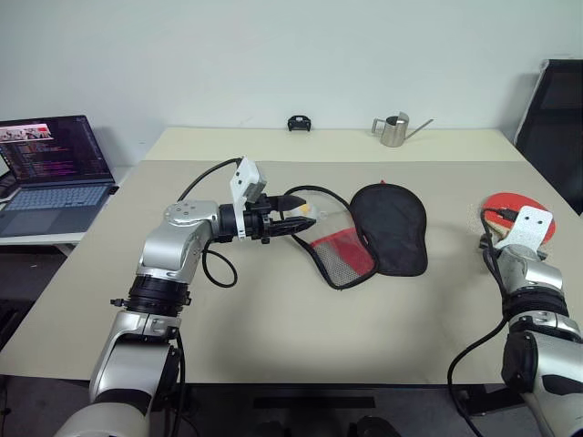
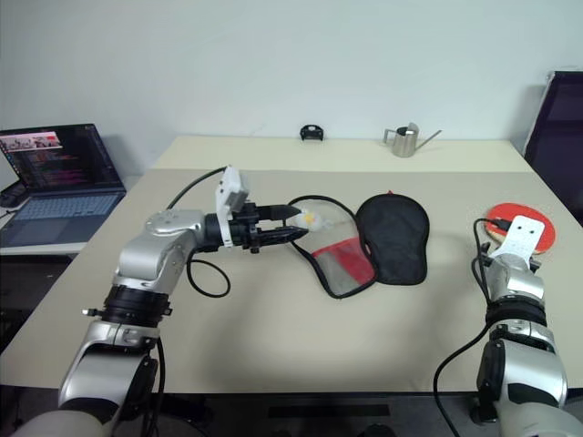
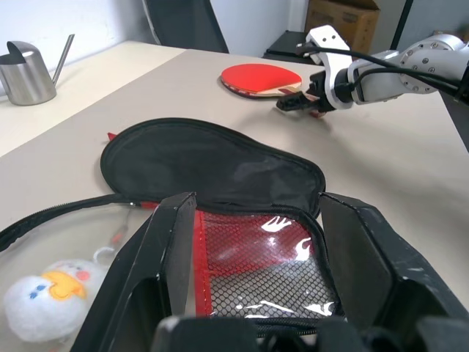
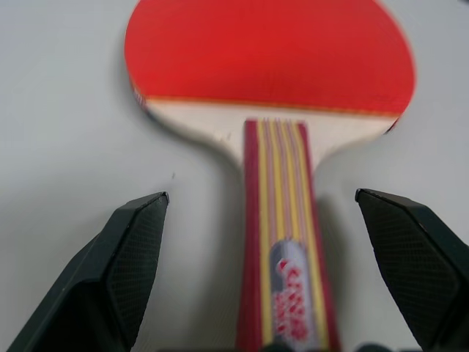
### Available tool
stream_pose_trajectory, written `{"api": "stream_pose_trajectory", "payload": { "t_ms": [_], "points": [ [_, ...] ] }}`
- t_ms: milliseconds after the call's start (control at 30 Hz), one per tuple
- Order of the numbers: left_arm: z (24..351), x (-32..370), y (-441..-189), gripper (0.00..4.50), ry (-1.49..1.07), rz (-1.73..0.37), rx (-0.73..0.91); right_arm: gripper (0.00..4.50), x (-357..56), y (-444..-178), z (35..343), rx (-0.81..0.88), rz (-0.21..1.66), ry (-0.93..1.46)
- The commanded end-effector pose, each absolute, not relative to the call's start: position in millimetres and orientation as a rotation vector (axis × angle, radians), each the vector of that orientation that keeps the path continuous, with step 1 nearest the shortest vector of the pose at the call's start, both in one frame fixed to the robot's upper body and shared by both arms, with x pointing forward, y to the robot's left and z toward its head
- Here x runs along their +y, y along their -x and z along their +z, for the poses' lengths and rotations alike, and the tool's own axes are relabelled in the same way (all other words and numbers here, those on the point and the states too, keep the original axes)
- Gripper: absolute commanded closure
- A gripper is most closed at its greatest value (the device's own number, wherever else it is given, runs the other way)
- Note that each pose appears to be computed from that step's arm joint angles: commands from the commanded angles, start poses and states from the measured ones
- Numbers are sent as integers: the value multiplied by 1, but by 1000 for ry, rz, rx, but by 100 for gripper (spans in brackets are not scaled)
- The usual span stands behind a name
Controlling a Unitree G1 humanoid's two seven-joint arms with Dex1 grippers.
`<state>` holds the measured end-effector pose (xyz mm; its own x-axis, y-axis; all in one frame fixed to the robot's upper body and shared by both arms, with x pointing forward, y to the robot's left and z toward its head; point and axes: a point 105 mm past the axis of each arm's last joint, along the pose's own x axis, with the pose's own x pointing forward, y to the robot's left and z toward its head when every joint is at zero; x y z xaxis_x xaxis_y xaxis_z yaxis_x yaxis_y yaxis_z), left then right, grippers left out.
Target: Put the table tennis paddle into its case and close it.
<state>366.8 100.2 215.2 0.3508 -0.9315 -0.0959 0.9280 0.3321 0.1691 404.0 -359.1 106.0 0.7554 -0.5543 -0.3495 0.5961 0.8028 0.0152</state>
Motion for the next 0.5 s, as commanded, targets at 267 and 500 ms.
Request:
{"api": "stream_pose_trajectory", "payload": {
  "t_ms": [267,500],
  "points": [
    [231,100,-363,162,-259,-1225,-75,324,-371,-402,112,317,-695,-193],
    [231,105,-364,162,-263,-1208,-70,323,-373,-402,113,293,-705,-207]
  ]
}}
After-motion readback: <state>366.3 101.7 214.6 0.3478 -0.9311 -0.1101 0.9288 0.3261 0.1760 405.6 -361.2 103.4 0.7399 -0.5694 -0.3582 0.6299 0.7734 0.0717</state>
